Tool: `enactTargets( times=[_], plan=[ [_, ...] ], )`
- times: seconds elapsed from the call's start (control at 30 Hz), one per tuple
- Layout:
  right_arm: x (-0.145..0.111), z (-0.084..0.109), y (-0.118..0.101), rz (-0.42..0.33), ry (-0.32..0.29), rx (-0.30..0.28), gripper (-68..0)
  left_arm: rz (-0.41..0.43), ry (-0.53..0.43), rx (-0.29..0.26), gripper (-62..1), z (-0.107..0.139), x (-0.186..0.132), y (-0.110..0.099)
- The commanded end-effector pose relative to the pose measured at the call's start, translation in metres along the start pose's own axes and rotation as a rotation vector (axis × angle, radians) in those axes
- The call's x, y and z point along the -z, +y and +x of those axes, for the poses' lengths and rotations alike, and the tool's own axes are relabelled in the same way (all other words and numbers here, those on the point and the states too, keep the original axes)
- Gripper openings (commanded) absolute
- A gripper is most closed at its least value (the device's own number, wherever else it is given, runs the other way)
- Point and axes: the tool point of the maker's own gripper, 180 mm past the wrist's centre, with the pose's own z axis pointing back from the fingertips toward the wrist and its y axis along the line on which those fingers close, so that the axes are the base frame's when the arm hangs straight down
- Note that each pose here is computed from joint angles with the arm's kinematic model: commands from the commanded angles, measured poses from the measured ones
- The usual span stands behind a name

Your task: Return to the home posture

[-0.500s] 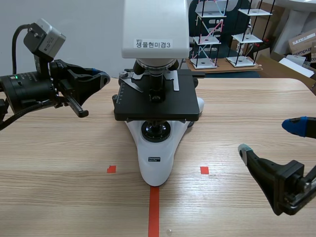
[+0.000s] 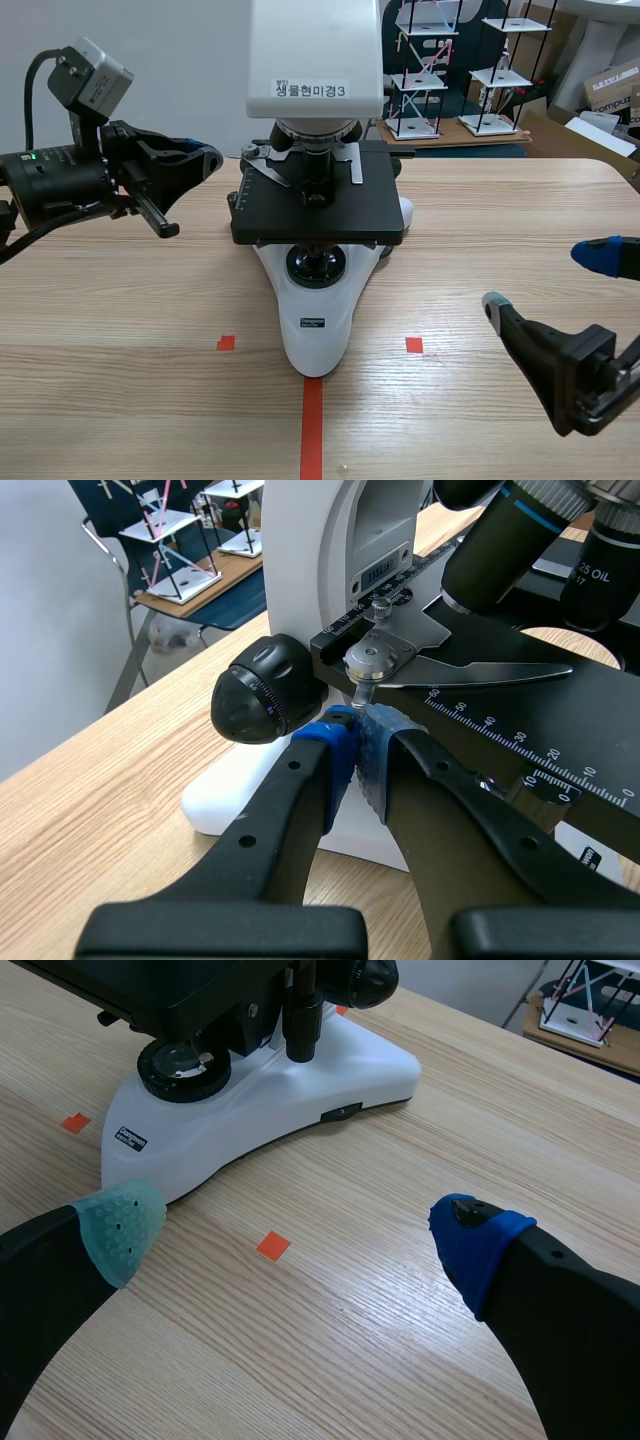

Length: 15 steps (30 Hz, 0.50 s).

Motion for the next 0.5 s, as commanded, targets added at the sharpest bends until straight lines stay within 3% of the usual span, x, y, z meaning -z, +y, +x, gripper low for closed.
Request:
enactTargets(
  times=[0.0, 0.47],
  plan=[
    [-0.0004, 0.007, -0.0028, -0.008, -0.025, 0.0, -9.8, -0.001, -0.029, 0.004, -57.3, 0.01, 0.0007, 0.001],
    [-0.0004, 0.007, -0.0028, -0.008, -0.025, 0.0, -9.8, 0.006, -0.014, 0.015, -56.4, 0.0079, -0.0057, 0.0063]
  ],
)
